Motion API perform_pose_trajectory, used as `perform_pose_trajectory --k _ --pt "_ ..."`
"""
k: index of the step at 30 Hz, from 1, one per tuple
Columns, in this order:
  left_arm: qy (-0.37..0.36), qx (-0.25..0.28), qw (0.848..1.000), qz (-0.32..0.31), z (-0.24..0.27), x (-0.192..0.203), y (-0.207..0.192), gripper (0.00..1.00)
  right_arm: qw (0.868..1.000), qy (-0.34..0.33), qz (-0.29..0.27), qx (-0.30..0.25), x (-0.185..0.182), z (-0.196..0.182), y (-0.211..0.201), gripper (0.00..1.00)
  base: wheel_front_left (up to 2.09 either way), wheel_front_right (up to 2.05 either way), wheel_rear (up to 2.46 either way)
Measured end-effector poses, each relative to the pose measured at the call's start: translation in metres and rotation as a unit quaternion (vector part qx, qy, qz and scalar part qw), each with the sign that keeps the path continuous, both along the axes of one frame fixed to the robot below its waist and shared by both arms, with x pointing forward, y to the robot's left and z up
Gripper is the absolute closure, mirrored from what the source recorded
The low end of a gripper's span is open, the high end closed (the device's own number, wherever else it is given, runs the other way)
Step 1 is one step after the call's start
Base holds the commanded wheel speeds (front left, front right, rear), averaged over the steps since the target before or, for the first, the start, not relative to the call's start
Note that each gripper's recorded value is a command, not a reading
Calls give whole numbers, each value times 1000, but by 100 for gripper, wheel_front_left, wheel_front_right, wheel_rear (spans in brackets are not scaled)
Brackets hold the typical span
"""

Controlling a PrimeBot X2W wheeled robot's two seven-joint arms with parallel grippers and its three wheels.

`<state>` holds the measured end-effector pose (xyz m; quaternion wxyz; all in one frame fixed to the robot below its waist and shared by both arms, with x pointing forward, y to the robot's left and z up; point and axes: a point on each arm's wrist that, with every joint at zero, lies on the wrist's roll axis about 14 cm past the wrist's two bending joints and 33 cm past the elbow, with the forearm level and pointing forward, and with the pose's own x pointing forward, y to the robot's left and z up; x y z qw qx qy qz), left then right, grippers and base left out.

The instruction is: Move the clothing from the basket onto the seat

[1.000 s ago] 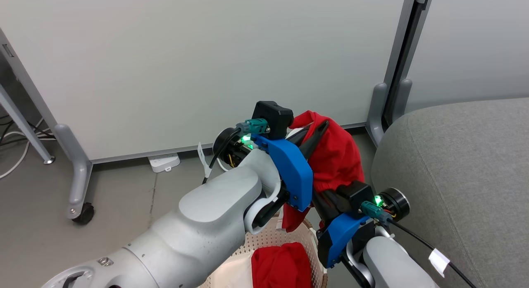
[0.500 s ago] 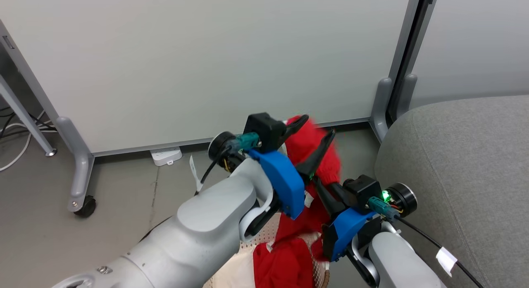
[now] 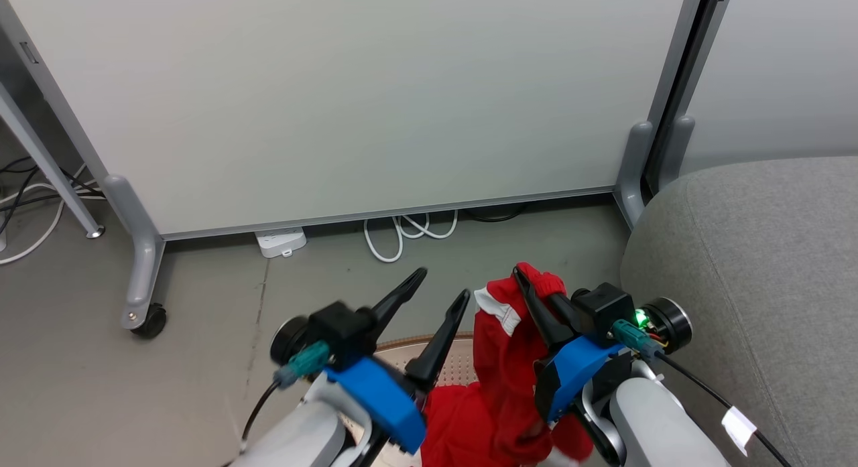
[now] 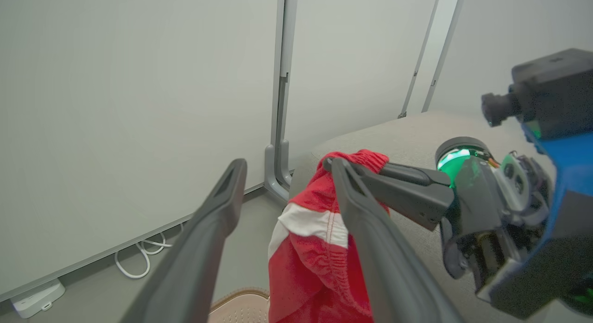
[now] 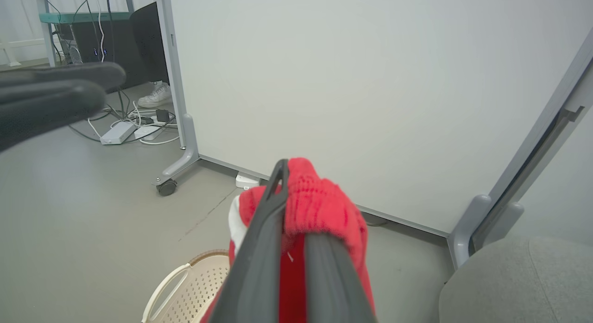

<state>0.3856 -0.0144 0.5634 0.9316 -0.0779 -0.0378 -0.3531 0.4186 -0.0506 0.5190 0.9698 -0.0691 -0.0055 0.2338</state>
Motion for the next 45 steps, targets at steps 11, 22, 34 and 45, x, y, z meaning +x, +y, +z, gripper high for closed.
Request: perform_pose_trajectory --k 11,22,34,45 --pt "10 -20 996 81 -28 -22 52 0 1000 -3 -6 6 0 3 -2 100 0 0 0" --pt "22 -24 992 121 -42 -27 72 0 1000 -4 -3 9 0 6 1 100 0 0 0" --pt "30 -18 992 120 -49 -23 68 0 1000 1 -22 6 -3 2 -14 100 0 0 0" --pt "28 1 997 66 -54 -12 31 0 996 7 -94 5 -15 -3 -68 100 0 0 0"
